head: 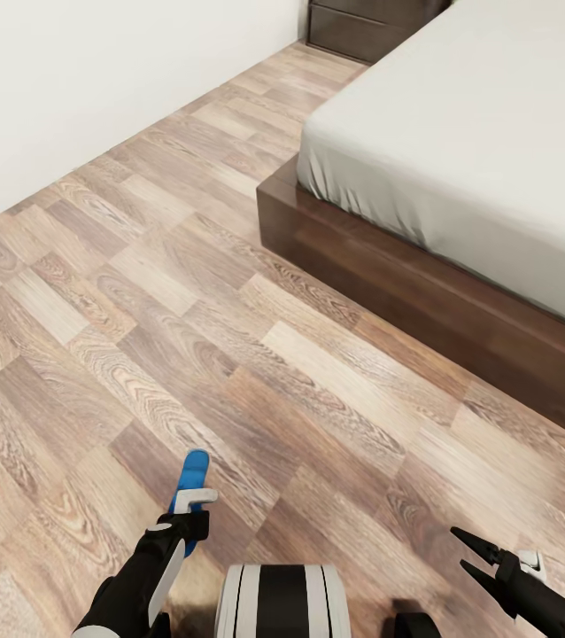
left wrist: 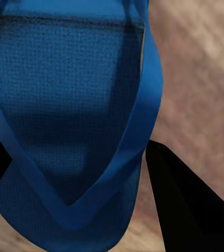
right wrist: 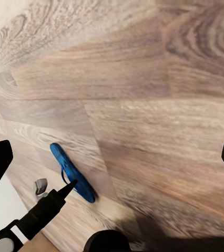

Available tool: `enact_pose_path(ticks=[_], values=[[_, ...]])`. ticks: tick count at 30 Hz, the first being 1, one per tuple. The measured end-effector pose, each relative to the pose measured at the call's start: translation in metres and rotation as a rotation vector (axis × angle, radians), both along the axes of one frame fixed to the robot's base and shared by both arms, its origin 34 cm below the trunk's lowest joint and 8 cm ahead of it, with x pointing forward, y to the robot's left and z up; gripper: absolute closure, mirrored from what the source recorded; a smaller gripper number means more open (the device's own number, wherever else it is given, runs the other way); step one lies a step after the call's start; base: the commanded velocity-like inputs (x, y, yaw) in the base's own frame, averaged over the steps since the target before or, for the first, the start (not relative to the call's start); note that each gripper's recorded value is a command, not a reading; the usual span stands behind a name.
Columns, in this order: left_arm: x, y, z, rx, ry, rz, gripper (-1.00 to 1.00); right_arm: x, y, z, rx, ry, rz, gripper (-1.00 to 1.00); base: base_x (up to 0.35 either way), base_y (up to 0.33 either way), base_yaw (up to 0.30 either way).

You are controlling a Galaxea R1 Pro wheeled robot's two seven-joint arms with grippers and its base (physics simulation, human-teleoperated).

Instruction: In the bedroom, move the book from the bed onto either nightstand, and place the two sandals side by side next to the bed.

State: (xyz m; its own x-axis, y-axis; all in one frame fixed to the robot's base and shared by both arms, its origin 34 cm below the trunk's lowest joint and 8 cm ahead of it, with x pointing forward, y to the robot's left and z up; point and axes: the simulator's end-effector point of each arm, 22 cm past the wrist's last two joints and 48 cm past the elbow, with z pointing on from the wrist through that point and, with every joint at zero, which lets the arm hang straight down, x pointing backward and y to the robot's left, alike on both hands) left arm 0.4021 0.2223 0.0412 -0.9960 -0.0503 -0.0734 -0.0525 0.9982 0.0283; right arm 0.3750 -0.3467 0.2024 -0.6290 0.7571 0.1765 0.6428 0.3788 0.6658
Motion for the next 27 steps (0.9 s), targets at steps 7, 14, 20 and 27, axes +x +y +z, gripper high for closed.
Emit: enact_pose_path(ticks=[7,14,20,27], values=[[0.011,0.000,0.009,0.000,-0.025,0.000,1.00,0.007,0.000,0.008,-0.001,-0.024,0.000,-1.00,0.000,0.000,0.000],[0.020,0.000,0.016,0.000,-0.046,0.000,1.00,0.012,0.000,0.014,0.000,-0.044,0.001,-1.00,0.000,0.000,0.000],[0.031,0.000,0.025,0.000,-0.071,0.001,1.00,0.019,0.000,0.023,-0.001,-0.070,0.000,-1.00,0.000,0.000,0.000],[0.043,0.001,0.036,0.000,-0.100,0.001,1.00,0.028,-0.004,0.033,-0.011,-0.105,0.002,-1.00,0.000,0.000,0.000]])
